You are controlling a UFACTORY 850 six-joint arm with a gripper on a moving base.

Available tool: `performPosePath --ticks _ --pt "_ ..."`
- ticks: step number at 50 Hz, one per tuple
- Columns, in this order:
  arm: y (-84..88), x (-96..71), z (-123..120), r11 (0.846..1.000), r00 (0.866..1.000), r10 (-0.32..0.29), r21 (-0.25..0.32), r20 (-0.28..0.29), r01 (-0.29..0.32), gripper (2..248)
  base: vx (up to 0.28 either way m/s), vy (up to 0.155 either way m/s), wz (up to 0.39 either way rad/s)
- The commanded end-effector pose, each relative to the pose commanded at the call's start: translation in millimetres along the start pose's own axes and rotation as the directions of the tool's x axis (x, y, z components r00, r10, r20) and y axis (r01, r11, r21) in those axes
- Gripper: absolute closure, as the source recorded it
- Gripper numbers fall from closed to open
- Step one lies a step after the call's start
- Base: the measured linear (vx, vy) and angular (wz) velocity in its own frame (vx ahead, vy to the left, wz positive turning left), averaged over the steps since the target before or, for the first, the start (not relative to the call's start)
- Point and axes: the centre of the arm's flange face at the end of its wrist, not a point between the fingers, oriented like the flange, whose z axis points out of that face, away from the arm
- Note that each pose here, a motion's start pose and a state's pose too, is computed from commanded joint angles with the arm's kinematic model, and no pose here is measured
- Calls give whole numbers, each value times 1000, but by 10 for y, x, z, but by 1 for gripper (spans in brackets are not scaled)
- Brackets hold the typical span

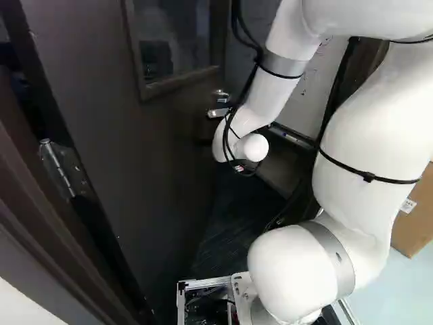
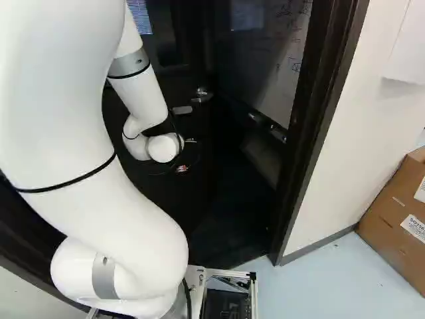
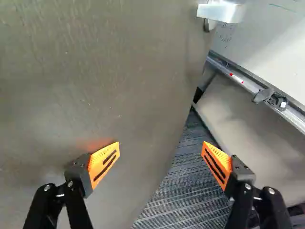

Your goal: Open the door and move inside

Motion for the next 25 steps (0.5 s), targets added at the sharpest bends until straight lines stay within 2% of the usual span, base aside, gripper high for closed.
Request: performPosePath --ticks 25 --pt "-314 93 163 997 999 -29 71 -23 31 3 0 0 0"
